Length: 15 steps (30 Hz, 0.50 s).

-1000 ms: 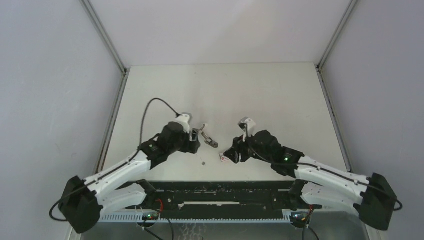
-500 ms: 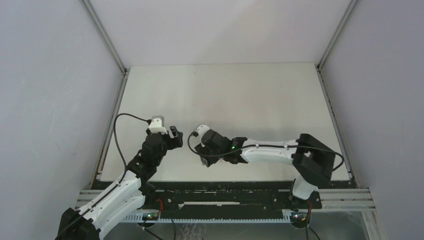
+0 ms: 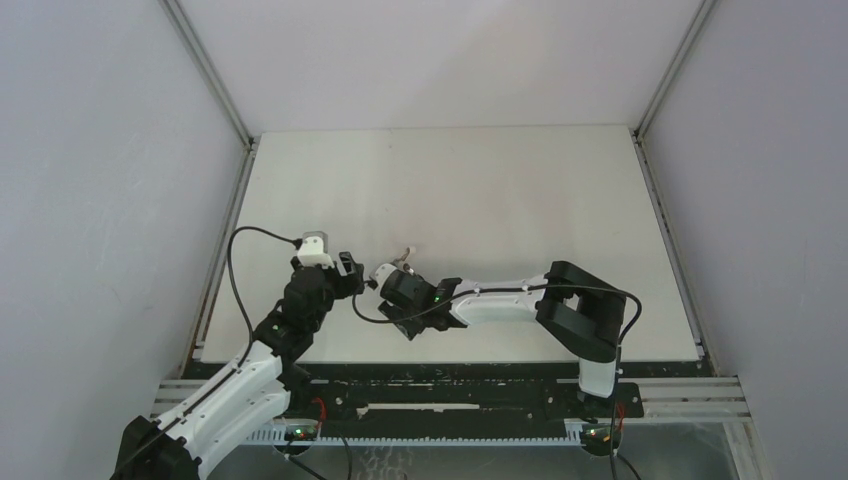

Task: Load the staples into the stapler

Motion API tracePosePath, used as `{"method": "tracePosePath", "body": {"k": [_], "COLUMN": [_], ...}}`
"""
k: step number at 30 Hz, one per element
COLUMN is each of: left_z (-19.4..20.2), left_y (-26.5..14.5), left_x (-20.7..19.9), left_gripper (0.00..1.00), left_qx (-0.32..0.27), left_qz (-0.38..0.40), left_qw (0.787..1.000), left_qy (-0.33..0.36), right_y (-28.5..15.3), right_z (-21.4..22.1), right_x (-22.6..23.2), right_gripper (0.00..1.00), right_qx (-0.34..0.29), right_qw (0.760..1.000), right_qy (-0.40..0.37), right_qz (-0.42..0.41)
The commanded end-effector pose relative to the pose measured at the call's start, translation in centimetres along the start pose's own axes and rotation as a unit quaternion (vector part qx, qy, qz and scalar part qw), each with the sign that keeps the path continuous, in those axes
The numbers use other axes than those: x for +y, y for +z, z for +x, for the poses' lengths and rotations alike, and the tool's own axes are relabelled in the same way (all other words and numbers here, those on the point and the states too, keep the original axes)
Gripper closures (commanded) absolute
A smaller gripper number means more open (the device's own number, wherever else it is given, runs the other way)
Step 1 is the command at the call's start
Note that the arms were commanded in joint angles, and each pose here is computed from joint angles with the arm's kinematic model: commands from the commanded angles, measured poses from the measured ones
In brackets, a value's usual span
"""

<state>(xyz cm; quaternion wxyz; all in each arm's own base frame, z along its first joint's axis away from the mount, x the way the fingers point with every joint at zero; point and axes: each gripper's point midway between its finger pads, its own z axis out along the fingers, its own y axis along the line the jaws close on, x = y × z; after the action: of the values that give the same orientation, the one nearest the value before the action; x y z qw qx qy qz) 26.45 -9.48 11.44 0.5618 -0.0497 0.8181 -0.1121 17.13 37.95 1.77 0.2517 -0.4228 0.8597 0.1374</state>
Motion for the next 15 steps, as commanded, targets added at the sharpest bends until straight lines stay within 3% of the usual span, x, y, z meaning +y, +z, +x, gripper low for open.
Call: {"method": "tracePosePath", "body": {"k": [1, 15], "left_z": [-1.40, -1.28], "left_y": [0.17, 0.39], "left_x": [-0.13, -0.09], "left_gripper": [0.18, 0.18], "left_qx": [-0.021, -0.016], "left_qz": [0.000, -0.004], "left_qw": [1.000, 1.000], "left_qy": [0.004, 0.009], "right_y": [-0.23, 0.16], "right_z": [-2.22, -1.80], "right_x": [0.26, 0.58], "right_gripper": [0.61, 0.75], "right_qx": [-0.026, -0.014], "right_qw": [1.000, 1.000], "right_qy": [-0.018, -0.023], "right_qz": [0.003, -0.005]}}
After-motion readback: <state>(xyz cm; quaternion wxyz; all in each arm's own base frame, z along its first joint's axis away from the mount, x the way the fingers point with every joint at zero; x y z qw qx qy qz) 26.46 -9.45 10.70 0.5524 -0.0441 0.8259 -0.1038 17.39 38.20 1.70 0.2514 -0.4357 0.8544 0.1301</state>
